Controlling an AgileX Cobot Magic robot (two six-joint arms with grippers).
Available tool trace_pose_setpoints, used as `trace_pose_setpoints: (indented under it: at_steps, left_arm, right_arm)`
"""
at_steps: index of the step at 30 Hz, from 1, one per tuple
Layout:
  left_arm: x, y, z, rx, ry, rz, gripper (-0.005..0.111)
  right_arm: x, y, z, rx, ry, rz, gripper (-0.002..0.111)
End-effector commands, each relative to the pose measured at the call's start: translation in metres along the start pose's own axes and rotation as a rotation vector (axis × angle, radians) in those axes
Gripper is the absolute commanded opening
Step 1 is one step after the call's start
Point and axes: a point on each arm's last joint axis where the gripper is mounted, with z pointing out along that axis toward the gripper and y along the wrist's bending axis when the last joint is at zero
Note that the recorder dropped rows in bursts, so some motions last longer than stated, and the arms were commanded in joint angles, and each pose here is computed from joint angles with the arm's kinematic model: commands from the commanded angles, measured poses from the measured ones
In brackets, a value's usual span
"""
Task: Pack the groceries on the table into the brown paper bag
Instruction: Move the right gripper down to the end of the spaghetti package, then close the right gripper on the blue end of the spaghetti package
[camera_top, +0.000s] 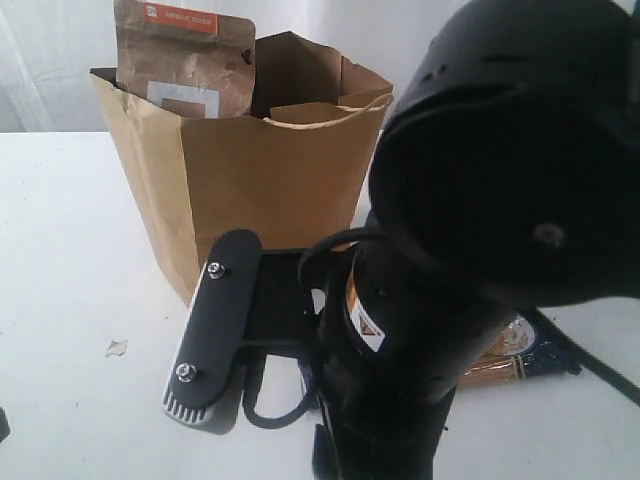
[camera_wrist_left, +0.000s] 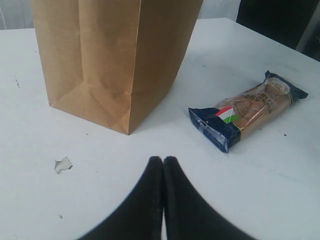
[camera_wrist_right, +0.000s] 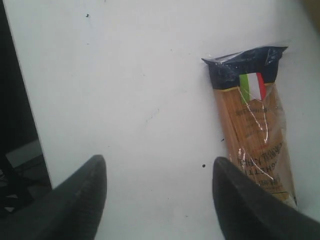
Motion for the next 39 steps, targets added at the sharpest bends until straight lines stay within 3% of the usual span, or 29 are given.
trace_pose_setpoints:
  at_steps: [1, 9, 17, 29, 39]
  left_arm:
    - [0.000, 0.000, 0.000, 0.007, -0.005, -0.004, 0.000]
    - [0.000, 0.000, 0.000, 0.007, -0.005, -0.004, 0.000]
    - [0.000, 0.000, 0.000, 0.007, -0.005, -0.004, 0.000]
    - [0.000, 0.000, 0.000, 0.007, -0.005, -0.004, 0.000]
    - [0.000, 0.000, 0.000, 0.007, -0.005, -0.004, 0.000]
  right_arm:
    - [0.003, 0.002, 0.005, -0.010, 0.013, 0.021, 0.058]
    - [0.012, 0.007, 0.030, -0.003, 0.060, -0.013, 0.059]
    - [0.004, -0.001, 0.032, 0.091, -0.036, -0.077, 0.071]
    - [0.033, -0.028, 0.068, 0.095, -0.058, -0.002, 0.071]
    - [0.028, -0.041, 0.110, 0.100, -0.065, -0.129, 0.071]
